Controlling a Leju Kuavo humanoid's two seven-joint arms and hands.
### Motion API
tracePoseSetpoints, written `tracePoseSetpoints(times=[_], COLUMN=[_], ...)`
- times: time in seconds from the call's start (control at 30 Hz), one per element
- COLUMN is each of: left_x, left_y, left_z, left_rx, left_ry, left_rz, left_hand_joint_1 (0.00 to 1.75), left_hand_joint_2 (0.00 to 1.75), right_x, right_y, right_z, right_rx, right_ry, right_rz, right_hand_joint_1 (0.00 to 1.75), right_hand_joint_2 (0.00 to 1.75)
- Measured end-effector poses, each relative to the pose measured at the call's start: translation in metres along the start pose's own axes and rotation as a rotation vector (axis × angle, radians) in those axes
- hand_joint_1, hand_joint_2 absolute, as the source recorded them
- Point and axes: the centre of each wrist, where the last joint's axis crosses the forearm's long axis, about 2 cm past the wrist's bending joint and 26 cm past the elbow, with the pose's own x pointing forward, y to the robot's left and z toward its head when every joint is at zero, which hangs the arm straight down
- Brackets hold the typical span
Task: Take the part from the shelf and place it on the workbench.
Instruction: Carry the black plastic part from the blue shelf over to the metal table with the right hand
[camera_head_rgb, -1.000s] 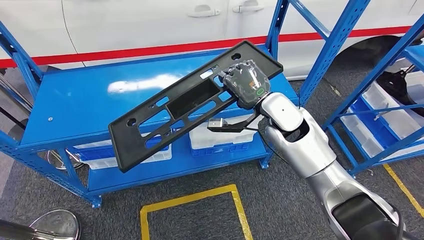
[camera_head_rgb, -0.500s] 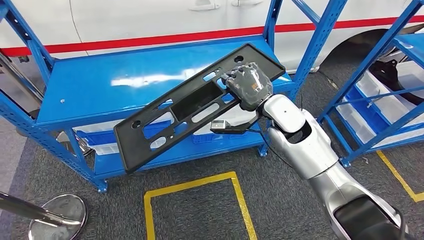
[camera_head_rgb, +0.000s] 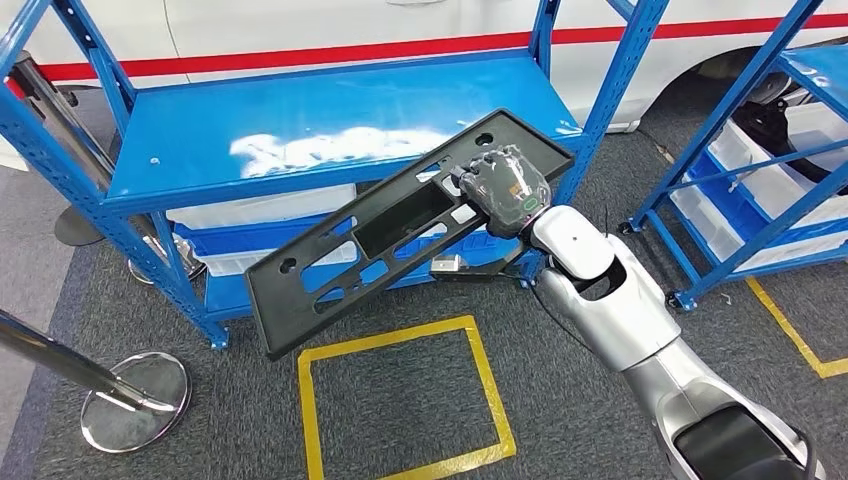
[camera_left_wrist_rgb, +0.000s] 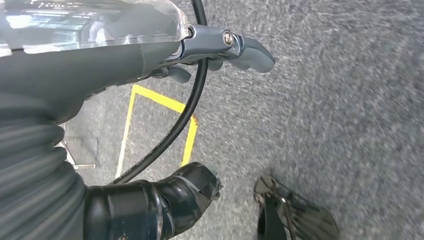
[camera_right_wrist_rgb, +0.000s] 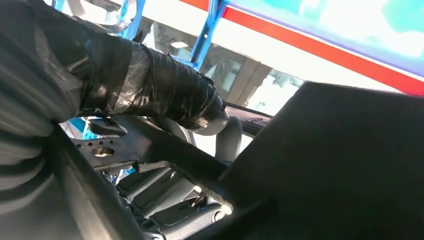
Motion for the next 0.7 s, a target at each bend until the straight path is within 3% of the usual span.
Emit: tracePoseSetpoints(times=[0.3, 0.5, 0.7], left_x=[-0.001, -0.001, -0.002], left_y=[0.0, -0.002, 0.0], left_z=[0.0, 0.0, 0.0], left_rx=[-0.011, -0.024, -0.021], left_ry=[-0.007, -0.02, -0.019], left_rz=[-0.007, -0.005, -0.004], left_hand_joint_1=[0.0, 0.0, 0.0], left_hand_joint_2=[1.75, 1.75, 1.75], right_x=[-0.005, -0.045, -0.067], right_y=[0.006, -0.039, -0.069], right_z=[0.009, 0.001, -0.004], right_rx=[0.03, 0.021, -0.013], right_ry=[0.009, 0.033, 0.042], right_rz=[-0.044, -0.177, -0.173], right_hand_joint_1=[1.75, 1.75, 1.75], right_hand_joint_2=[1.75, 1.75, 1.75])
